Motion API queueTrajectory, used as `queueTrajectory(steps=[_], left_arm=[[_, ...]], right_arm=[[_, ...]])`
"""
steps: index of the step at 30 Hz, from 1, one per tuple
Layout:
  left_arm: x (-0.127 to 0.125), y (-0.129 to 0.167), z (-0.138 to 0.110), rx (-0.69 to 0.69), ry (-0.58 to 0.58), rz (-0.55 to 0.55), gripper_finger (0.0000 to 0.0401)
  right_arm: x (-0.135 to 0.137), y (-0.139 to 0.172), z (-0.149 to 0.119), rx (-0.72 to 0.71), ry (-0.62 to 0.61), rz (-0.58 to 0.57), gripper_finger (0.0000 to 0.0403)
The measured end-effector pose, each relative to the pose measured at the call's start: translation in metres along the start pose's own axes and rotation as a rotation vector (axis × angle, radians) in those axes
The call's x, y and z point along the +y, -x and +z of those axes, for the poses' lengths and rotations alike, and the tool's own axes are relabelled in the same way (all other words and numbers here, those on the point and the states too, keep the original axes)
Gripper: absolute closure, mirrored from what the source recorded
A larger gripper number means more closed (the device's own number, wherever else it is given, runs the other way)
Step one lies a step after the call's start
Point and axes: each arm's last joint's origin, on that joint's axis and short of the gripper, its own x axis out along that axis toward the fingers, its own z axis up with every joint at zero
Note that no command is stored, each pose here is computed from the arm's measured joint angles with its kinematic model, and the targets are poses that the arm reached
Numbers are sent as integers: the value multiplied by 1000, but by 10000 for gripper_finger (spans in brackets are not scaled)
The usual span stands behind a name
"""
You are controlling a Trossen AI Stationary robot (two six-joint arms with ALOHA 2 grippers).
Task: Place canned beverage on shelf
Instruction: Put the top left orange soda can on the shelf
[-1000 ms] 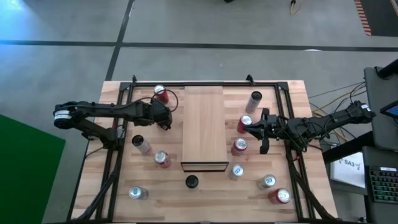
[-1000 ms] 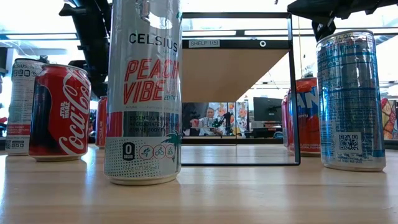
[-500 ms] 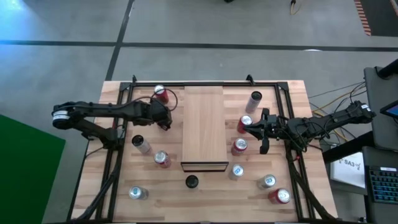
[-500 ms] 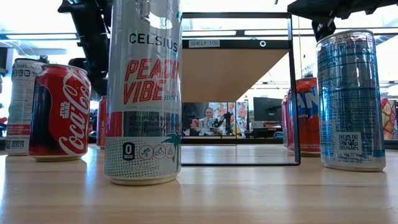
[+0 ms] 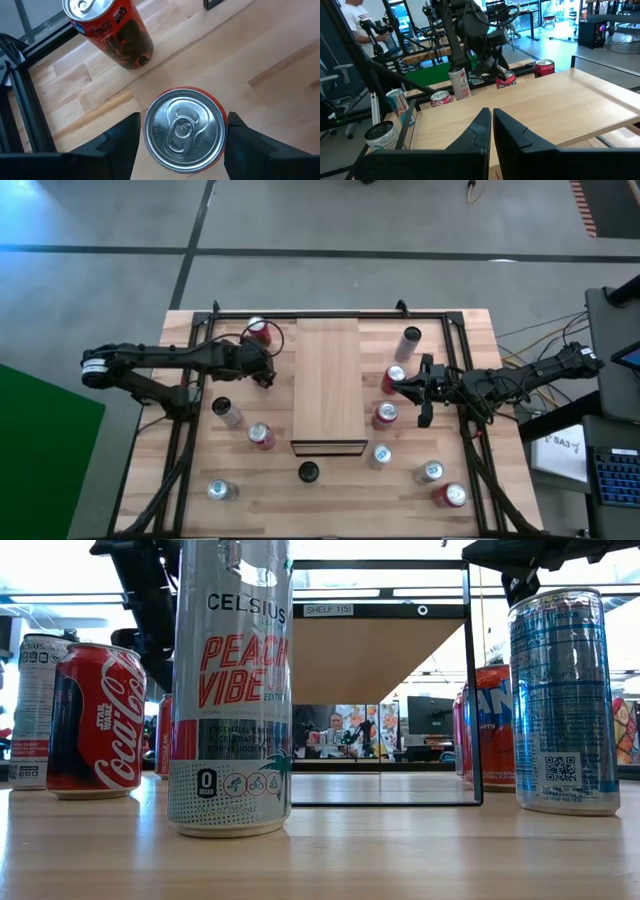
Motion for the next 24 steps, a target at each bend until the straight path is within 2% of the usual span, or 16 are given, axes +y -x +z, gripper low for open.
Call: queueTrajectory(steps=[6, 10, 15, 20, 22, 24], left_arm=[[1, 8, -1, -24, -1, -37, 171], [-1, 20, -4, -85, -82, -73, 155], [-5, 40, -7, -216, -209, -140, 111], [-3, 53, -21, -362, -430, -254, 76], [4, 50, -26, -380, -430, -320, 71], [12, 44, -33, -389, -410, -320, 70]], right_arm=[[0, 0, 0, 0, 0, 0, 392], [0, 0, 0, 0, -2, 0, 392], [0, 0, 0, 0, 1, 0, 392], [0, 0, 0, 1, 11, 0, 392], [0, 0, 0, 1, 19, -1, 392], [0, 0, 0, 1, 27, 0, 392]])
